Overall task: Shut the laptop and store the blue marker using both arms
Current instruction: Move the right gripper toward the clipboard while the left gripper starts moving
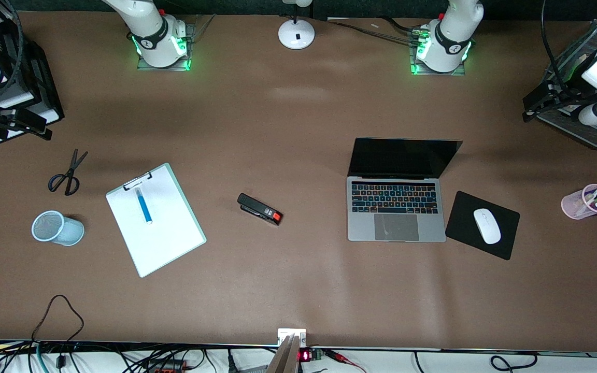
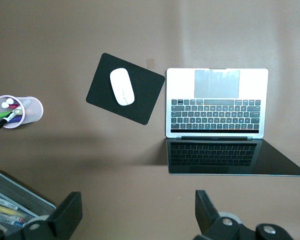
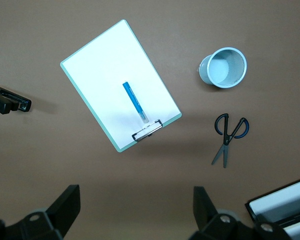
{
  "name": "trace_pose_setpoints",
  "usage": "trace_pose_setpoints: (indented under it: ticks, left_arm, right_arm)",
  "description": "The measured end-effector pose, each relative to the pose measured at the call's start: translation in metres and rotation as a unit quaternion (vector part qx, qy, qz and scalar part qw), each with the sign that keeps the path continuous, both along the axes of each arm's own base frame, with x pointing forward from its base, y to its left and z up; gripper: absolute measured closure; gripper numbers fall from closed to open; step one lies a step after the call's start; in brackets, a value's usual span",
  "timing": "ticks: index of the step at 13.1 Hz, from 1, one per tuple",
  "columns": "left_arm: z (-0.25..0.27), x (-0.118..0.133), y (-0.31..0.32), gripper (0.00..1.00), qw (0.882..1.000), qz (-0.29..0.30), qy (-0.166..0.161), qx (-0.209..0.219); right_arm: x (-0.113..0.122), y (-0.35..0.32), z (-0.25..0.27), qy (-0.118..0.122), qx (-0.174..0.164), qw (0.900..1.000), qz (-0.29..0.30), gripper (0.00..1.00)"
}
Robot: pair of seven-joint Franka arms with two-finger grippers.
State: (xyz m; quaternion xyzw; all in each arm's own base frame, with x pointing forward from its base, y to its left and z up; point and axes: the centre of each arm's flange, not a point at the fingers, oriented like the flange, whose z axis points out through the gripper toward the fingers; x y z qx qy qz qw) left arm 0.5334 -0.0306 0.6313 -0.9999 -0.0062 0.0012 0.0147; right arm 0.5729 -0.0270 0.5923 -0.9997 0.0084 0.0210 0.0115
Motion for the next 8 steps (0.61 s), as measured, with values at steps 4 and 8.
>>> trace_pose_setpoints:
  ticks: [4, 8]
  left_arm:
    - [-0.0007, -0.0001, -0.0008, 0.0, 1.0, 0.0, 0.001, -0.004]
    - [-0.003, -0.0002, -0.0014, 0.0, 1.0, 0.0, 0.003, -0.005]
  right_arm:
    - [0.0001, 0.0018, -0.0003, 0.0, 0.0, 1.0, 0.002, 0.0]
    - [0.0046, 0.0026, -0.0087, 0.002, -0.001, 1.0, 0.001, 0.0]
